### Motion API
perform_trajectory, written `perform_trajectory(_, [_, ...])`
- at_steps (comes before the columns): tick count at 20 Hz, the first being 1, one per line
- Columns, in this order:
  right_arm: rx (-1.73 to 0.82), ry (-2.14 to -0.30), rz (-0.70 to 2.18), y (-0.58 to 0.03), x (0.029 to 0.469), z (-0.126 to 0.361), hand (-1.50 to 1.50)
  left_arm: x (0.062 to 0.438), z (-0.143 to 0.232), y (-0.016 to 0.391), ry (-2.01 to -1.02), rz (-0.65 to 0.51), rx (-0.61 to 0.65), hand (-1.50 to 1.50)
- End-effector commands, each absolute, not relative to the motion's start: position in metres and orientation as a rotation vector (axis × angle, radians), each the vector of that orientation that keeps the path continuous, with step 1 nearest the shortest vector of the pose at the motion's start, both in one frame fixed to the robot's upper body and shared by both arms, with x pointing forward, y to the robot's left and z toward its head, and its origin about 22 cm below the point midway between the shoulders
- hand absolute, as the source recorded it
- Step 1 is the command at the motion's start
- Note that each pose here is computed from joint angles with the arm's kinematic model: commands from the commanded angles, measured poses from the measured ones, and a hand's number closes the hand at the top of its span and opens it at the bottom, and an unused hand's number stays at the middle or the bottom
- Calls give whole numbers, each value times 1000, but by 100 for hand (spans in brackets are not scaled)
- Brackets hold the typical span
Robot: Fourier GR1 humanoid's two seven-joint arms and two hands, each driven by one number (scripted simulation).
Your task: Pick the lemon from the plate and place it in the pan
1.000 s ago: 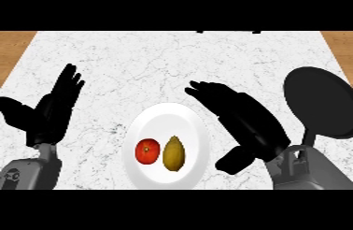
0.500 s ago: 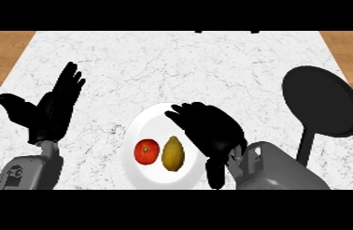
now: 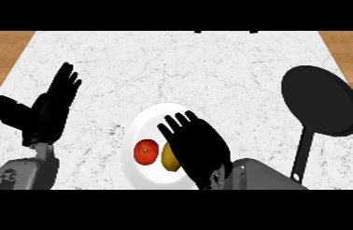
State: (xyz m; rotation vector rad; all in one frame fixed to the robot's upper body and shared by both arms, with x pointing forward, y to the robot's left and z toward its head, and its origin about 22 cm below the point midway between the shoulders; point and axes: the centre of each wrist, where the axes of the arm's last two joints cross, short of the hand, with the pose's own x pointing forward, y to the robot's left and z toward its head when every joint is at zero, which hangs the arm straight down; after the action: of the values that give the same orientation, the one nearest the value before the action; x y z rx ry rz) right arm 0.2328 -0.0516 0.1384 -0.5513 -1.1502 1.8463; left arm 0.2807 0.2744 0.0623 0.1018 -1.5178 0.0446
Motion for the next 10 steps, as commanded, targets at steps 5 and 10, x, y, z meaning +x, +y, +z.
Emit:
perform_trajectory(5, [-609, -1152, 1857, -7, 219, 140, -150, 282, 36, 258, -1491, 25, 67, 0])
perform_trajectory(10, [-632, -1088, 1870, -4, 218, 135, -150, 284, 69, 284, -1528, 43, 112, 0])
